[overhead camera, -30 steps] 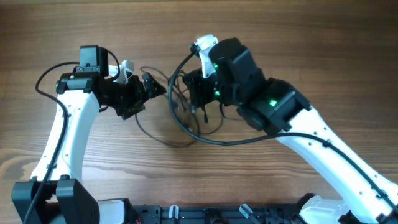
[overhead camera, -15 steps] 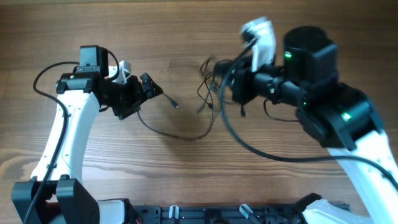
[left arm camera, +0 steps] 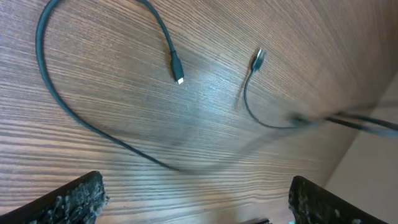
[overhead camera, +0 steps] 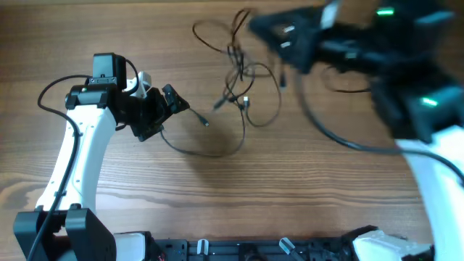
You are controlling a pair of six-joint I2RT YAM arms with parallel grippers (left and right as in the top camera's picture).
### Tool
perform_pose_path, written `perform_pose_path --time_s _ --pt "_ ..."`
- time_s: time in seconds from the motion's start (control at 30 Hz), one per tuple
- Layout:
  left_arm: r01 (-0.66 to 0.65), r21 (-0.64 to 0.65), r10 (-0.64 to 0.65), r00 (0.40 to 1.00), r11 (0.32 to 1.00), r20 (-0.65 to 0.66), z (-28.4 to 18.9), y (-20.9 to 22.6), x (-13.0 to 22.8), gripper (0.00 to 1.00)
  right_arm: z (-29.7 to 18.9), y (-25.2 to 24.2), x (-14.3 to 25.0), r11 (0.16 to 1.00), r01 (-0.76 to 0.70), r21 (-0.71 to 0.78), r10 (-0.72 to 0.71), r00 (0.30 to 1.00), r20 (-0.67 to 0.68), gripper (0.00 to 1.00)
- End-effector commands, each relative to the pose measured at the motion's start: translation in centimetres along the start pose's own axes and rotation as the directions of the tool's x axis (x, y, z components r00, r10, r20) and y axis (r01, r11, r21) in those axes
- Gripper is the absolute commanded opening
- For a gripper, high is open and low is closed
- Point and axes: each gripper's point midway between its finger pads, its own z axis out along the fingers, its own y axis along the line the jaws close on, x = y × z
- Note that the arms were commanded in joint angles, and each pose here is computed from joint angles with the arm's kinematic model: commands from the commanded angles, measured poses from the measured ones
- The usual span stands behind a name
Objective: Untangle cables
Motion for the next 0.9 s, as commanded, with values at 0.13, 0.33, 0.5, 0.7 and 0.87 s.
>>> perform_pose_path --time_s 0.13,0.33,0.5,0.7,0.87 --pt "0.002 0.002 -0.002 1.0 1.0 0.018 -0.1 -0.1 -0.4 0.98 -5.1 -13.3 6.9 0.696 -0.199 0.69 0.271 0.963 0.005 0.04" --pt "0.002 0.002 -0.002 1.0 1.0 0.018 -0.1 -0.1 -0.4 1.0 -7.3 -20.0 12.8 0.449 -0.119 0.886 0.393 0.916 -0.076 0.33" --pt "0.004 -0.001 -0.004 1.0 1.0 0.013 -0.1 0.0 -0.2 1.0 -9.9 -21.9 11.6 0.312 -0.069 0.948 0.329 0.943 -0.04 1.0" --pt "0.001 0.002 -0.002 1.0 1.0 0.018 -0.1 -0.1 -0.4 1.0 -7.9 -20.3 13.7 0.446 -0.08 0.892 0.415 0.901 -0.126 1.0" --pt "0.001 0.003 -0.001 1.0 1.0 0.02 -0.1 -0.1 -0.4 1.0 -3.0 -17.2 17.6 0.732 -0.128 0.669 0.478 0.796 -0.371 1.0"
